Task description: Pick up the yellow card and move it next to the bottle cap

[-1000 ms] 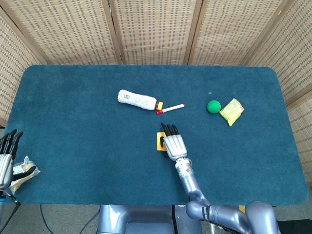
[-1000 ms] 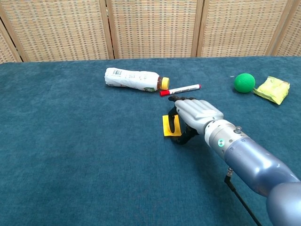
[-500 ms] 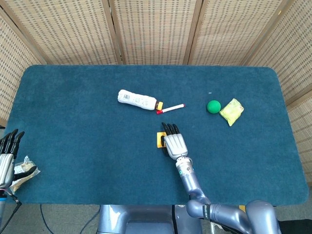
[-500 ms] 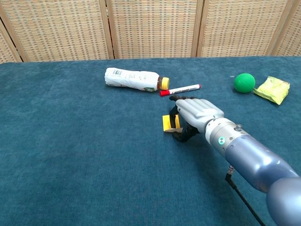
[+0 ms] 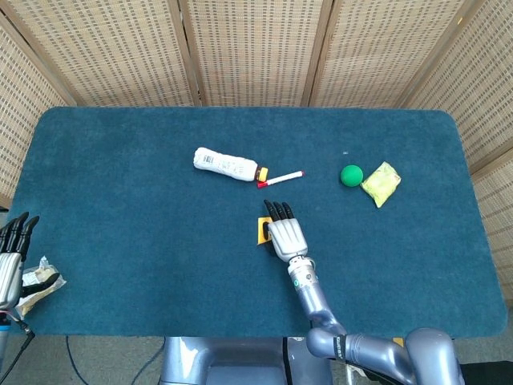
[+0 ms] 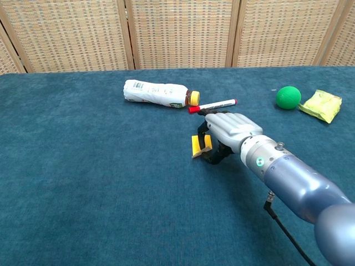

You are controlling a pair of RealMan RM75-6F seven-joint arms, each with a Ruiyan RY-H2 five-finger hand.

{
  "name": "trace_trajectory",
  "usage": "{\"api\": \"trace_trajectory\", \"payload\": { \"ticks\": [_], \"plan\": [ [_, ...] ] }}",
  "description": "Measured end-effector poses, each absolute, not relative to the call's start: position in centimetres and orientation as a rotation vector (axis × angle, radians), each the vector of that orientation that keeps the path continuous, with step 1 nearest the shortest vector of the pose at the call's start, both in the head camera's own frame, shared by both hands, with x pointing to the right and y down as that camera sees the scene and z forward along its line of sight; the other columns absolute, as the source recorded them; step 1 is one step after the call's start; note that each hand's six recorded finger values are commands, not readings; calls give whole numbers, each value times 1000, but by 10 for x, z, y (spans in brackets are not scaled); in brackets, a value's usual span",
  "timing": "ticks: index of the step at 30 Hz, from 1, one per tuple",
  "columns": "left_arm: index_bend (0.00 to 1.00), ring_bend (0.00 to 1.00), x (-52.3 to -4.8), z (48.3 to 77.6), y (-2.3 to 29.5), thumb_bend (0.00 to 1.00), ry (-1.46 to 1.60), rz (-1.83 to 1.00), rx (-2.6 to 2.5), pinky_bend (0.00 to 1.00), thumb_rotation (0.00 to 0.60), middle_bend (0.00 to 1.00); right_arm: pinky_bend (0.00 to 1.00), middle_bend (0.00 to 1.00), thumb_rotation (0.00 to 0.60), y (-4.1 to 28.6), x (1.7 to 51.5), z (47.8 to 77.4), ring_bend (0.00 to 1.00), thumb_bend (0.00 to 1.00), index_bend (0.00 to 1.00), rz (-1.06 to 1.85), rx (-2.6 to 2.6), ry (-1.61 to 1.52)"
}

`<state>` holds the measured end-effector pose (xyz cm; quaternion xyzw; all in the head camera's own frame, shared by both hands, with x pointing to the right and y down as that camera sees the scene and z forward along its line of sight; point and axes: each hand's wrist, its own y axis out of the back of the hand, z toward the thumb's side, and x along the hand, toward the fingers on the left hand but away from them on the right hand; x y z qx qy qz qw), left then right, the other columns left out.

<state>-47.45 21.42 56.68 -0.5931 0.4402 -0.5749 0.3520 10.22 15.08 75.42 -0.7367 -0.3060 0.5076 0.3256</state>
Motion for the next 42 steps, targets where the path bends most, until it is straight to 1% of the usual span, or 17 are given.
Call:
{"api": "trace_trajectory", "payload": {
  "ticks": [11, 23, 29, 36, 42],
  "plan": [
    [0, 0, -477, 567, 212, 45, 1150, -1495, -1528, 68, 600, 0, 19, 79, 600, 142, 92, 755, 0, 575, 606, 1319, -1920, -784],
    [0, 0, -480, 568, 209, 46, 1162, -1503, -1522, 68, 600, 0, 20, 82, 600, 115, 82, 747, 0, 573, 600, 1299, -1859, -791],
    [0, 0, -480, 568, 209, 46, 1162, -1502, -1522, 68, 600, 0, 20, 82, 600, 97, 82, 735, 0, 561, 598, 1284, -1808, -822],
    [0, 0, -478, 566, 209, 45, 1164, -1495, -1520, 68, 600, 0, 20, 81, 600, 78, 90, 714, 0, 555, 595, 1256, -1765, -888],
    [0, 0, -477, 565, 209, 46, 1165, -1490, -1523, 68, 600, 0, 20, 83, 600, 70, 102, 698, 0, 549, 584, 1244, -1754, -940]
  ]
}}
